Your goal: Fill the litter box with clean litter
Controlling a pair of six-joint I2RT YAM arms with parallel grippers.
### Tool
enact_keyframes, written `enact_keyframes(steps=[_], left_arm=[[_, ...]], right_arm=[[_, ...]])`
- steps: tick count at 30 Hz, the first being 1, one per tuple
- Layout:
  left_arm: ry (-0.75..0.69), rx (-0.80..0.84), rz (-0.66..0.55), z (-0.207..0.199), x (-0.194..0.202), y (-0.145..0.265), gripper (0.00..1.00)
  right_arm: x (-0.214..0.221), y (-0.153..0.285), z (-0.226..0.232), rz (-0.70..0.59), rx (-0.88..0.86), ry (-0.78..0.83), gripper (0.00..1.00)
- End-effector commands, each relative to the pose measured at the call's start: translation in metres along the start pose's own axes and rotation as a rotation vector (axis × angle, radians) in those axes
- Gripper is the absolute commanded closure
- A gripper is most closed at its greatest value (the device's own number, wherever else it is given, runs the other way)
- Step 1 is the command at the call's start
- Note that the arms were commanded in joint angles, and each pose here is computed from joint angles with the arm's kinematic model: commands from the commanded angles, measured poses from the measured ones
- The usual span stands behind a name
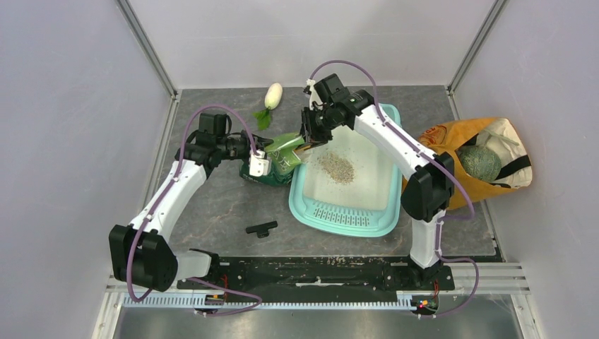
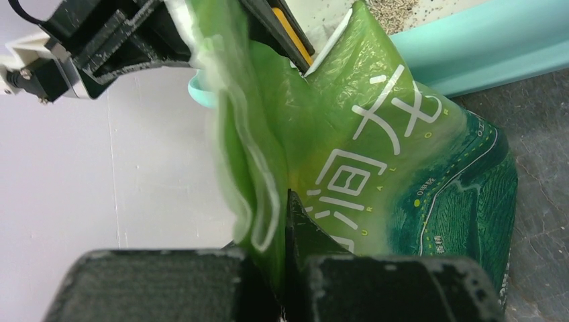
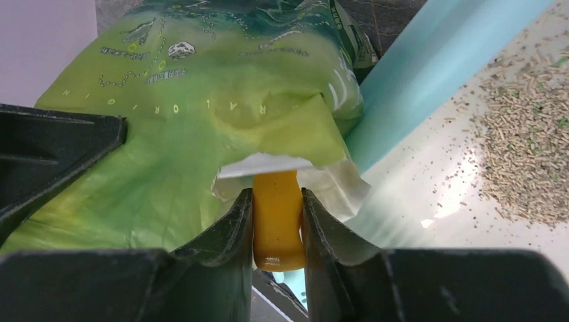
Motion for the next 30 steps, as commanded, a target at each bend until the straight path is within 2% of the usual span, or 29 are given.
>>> enact_keyframes(steps=[1, 6, 9, 17, 24, 30], left_arm=[[-0.223, -0.102, -0.144, 0.033, -0.036, 0.005, 0.98], [-0.218, -0.100, -0.140, 0.030, -0.033, 0.003, 0.98], [-0.212, -0.098, -0.141, 0.029, -0.032, 0.002, 0.98], [-0.196, -0.104, -0.129, 0.029, -0.023, -0.003, 0.98], [-0.193, -0.110, -0.131, 0.033, -0.020, -0.006, 0.98], [-0.193, -0.113, -0.132, 0.036, -0.020, -0.007, 0.98]], right_arm=[[0.011, -0.026, -0.010, 0.074, 0.115, -0.022, 1.00], [0.019, -0.048, -0.008, 0.112, 0.024, -0.027, 1.00], [0.024, -0.060, -0.005, 0.124, -0.093, -0.012, 1.00], [0.010, -0.061, 0.010, -0.023, -0.398, -0.005, 1.00], [0.002, -0.049, 0.017, -0.130, -0.599, -0.002, 1.00], [-0.001, -0.031, 0.017, -0.219, -0.675, 0.000, 1.00]])
Point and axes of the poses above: each gripper's point midway between its finger pads, its own y axis back along the fingers, its own z axis along the line the jaws close on, x = y × z, the point moved 8 cm from there along y, back along the fingers, and after that the axes turned 7 degrees about y, right-handed, at the moved point
